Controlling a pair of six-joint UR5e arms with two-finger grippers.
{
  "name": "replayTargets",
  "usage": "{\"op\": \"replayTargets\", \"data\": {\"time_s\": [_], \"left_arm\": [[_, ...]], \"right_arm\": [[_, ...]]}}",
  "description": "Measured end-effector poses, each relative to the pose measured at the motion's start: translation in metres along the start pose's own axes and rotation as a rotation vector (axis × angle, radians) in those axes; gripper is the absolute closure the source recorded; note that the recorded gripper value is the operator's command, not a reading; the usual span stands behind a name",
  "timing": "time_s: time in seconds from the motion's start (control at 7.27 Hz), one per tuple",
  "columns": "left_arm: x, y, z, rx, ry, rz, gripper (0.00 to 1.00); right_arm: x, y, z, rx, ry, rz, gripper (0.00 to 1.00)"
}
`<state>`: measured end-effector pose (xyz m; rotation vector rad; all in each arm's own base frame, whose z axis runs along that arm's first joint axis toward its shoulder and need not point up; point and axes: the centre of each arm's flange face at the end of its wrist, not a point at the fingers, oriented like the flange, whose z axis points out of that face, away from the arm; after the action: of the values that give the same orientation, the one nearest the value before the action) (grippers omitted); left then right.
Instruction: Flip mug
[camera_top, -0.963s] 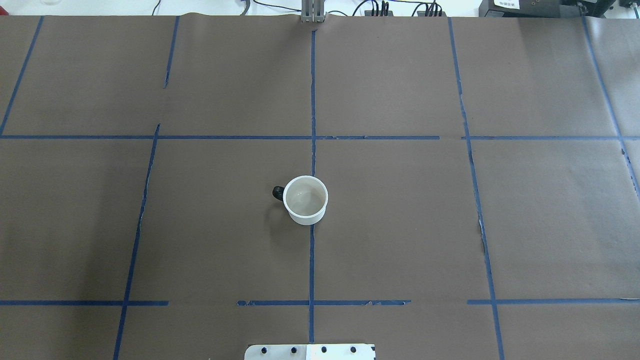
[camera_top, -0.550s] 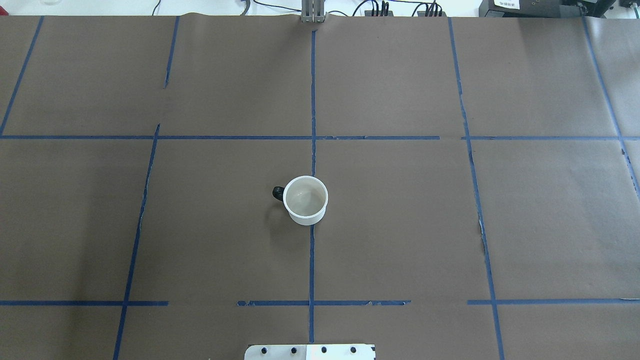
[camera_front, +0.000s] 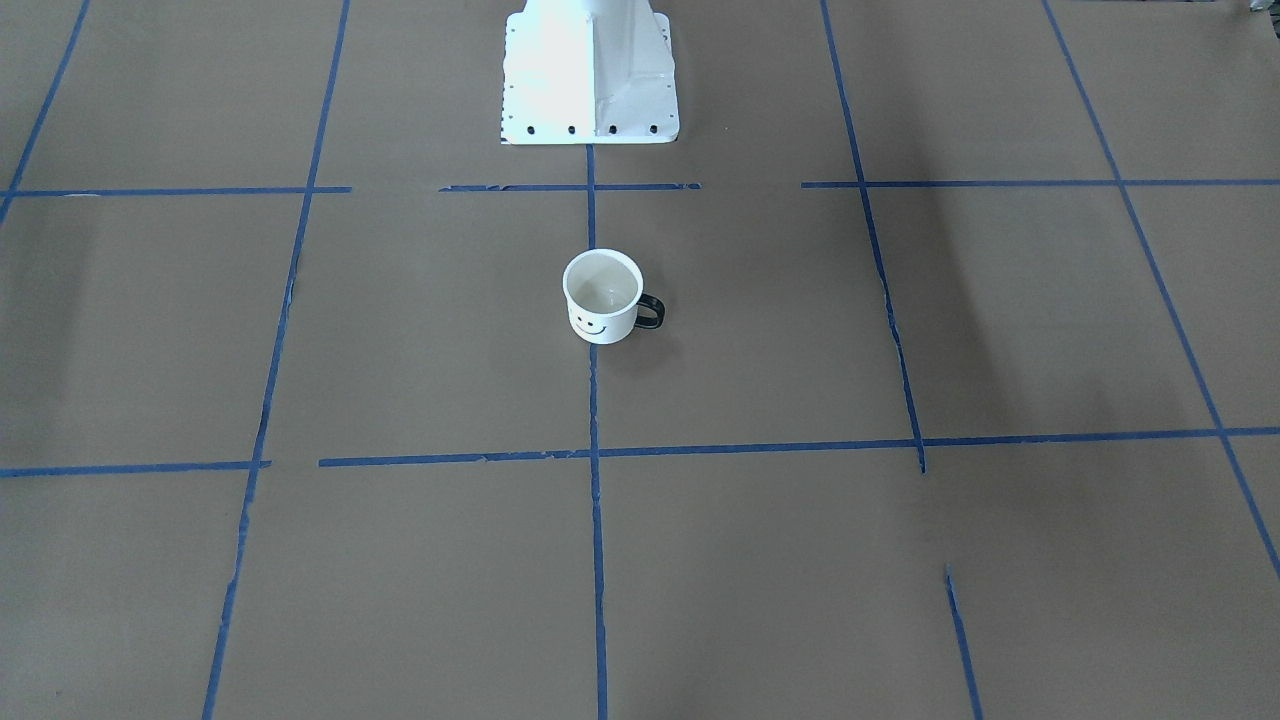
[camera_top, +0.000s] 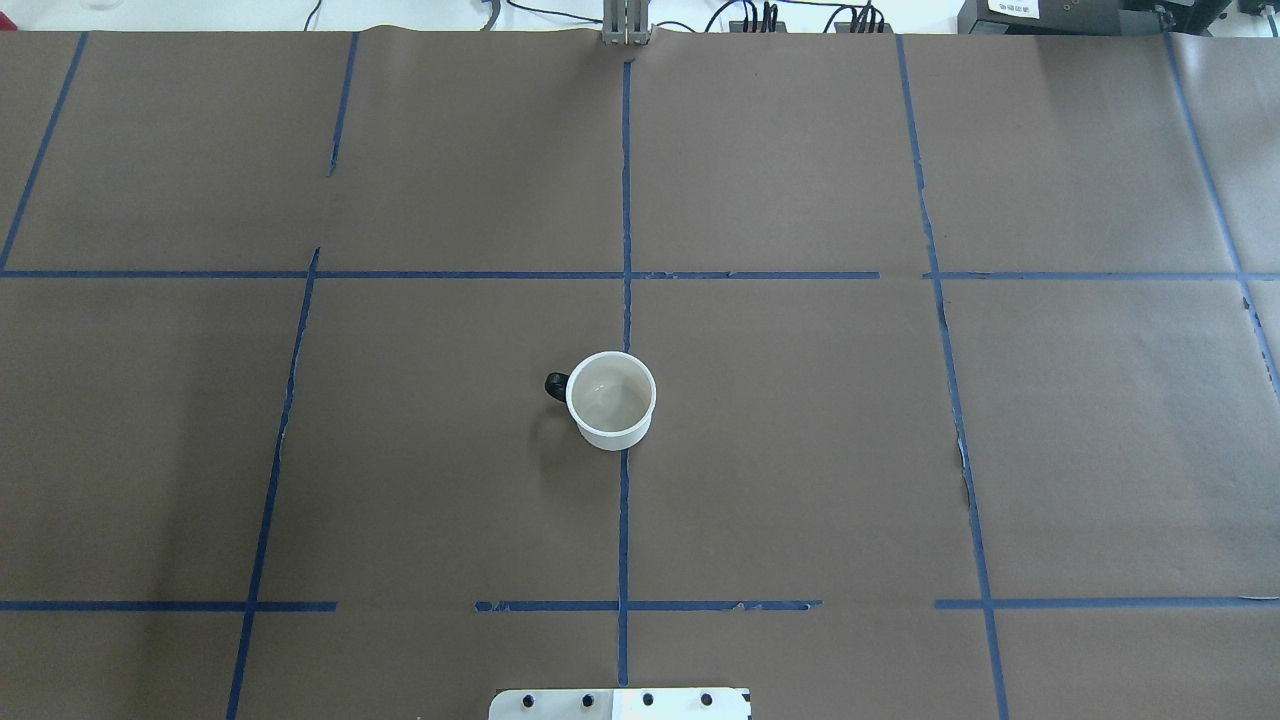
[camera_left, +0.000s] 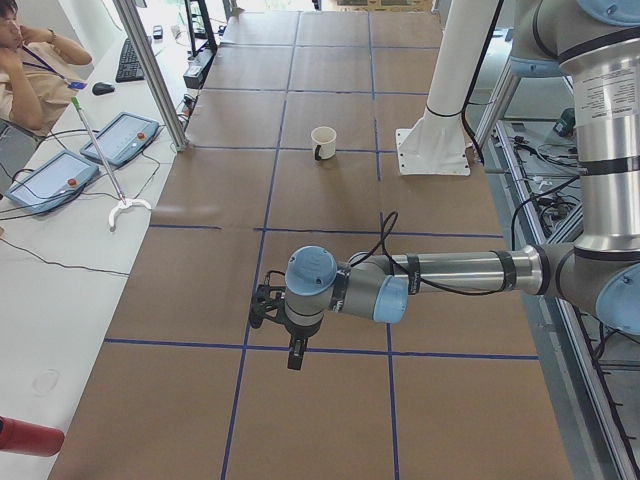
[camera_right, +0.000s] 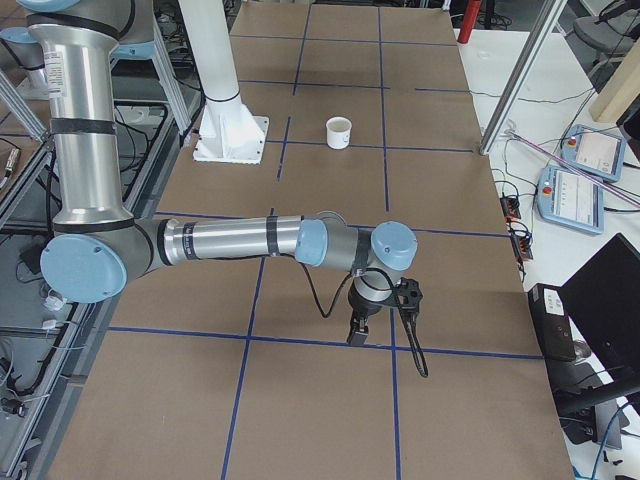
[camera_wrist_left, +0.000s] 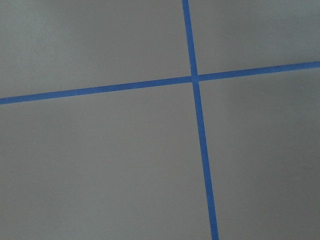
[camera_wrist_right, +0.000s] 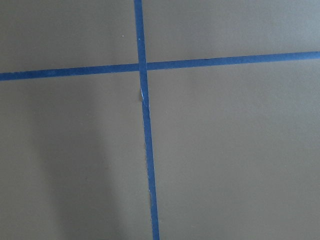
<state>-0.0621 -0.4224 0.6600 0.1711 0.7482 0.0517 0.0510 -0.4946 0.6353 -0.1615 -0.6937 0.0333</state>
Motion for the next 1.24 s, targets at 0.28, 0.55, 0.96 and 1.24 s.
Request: {"op": "replayTargets", "data": {"time_s": [0.28, 0.55, 0.96, 1.24], "left_arm": [[0.0007, -0.0054, 0.0, 0.008, -0.002, 0.009, 0.0], [0.0048, -0.0086, -0.0038, 0.021, 0.002, 0.021, 0.0], [0.007, -0.0096, -0.0056, 0.026, 0.006, 0.027, 0.0], [0.0078, -0.0098, -0.0062, 0.028, 0.007, 0.028, 0.0]], "right_arm": [[0.0, 0.0, 0.0, 0.0, 0.0, 0.0, 0.0], [0.0, 0.0, 0.0, 0.0, 0.0, 0.0, 0.0], [0.0, 0.0, 0.0, 0.0, 0.0, 0.0, 0.0], [0.0, 0.0, 0.0, 0.0, 0.0, 0.0, 0.0]]}}
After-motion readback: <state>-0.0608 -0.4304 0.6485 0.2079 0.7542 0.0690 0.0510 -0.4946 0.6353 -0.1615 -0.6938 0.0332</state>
